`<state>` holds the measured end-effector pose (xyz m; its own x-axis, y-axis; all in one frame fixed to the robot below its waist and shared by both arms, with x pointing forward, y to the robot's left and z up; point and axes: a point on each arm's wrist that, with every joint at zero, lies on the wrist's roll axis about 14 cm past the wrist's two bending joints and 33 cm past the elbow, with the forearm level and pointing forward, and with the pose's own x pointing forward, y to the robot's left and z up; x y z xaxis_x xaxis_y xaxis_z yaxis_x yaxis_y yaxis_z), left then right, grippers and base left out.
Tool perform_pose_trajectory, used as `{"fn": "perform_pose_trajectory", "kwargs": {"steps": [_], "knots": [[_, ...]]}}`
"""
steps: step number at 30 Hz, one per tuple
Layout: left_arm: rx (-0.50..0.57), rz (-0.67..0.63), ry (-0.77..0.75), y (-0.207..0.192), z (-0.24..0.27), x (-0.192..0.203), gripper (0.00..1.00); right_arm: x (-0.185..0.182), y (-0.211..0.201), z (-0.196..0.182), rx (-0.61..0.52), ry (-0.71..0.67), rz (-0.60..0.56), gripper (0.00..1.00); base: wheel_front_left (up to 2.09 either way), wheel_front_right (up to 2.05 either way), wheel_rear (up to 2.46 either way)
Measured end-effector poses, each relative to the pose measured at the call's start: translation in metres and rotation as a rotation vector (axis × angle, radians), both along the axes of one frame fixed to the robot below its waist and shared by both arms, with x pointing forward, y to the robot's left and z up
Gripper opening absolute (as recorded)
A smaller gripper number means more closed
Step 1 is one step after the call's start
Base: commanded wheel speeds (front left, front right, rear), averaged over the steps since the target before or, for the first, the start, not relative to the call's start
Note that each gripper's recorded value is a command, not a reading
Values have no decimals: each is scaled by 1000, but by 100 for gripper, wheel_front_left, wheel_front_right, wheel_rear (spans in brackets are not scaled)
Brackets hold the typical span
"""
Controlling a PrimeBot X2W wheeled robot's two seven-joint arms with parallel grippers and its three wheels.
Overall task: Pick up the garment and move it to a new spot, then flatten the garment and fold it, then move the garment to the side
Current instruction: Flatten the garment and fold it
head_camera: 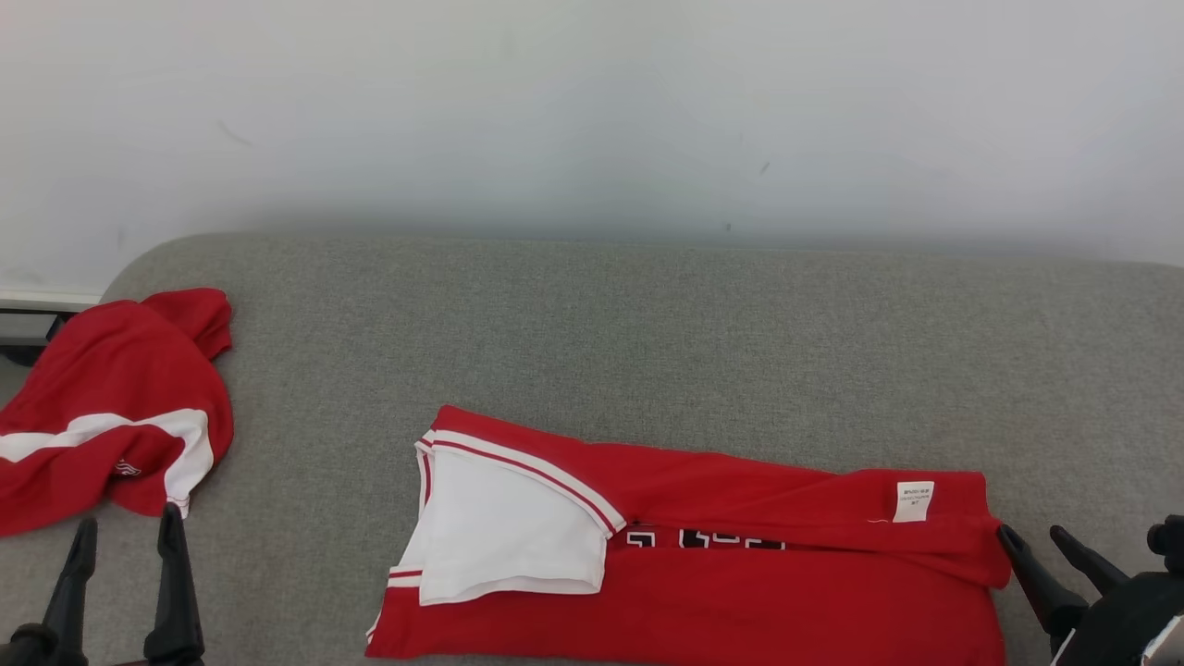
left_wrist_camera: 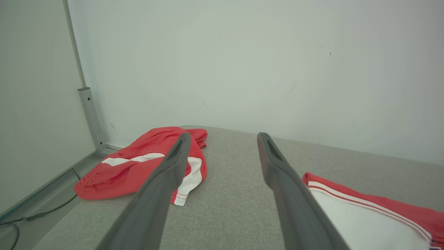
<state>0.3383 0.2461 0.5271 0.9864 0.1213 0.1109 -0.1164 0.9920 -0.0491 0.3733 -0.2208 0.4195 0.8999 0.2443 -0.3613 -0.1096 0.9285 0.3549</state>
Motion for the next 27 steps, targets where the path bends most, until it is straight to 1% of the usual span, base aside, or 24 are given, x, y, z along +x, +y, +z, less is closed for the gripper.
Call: {"fn": "perform_pose_trajectory", "kwargs": {"steps": [4,7,11,14,21,27], "knots": [[-2,2,3,-1,-2,-1,100,6,4,-2,0,20,0,100,0,0,0],[-2,-1,5,-3,-3,-2,100,10,6,-8,-28,47,11,100,0,0,0],[0,-3,13,-2,-6,-3,100,15,18,-16,-28,93,35,100,0,0,0],[0,-2,20,-2,-9,-4,100,12,20,-26,-51,150,53,100,0,0,0],[1,-5,31,-3,-12,-3,100,6,25,-39,-54,244,76,100,0,0,0],[-5,-9,35,-6,-14,-1,100,3,32,-39,-20,279,94,100,0,0,0]]}}
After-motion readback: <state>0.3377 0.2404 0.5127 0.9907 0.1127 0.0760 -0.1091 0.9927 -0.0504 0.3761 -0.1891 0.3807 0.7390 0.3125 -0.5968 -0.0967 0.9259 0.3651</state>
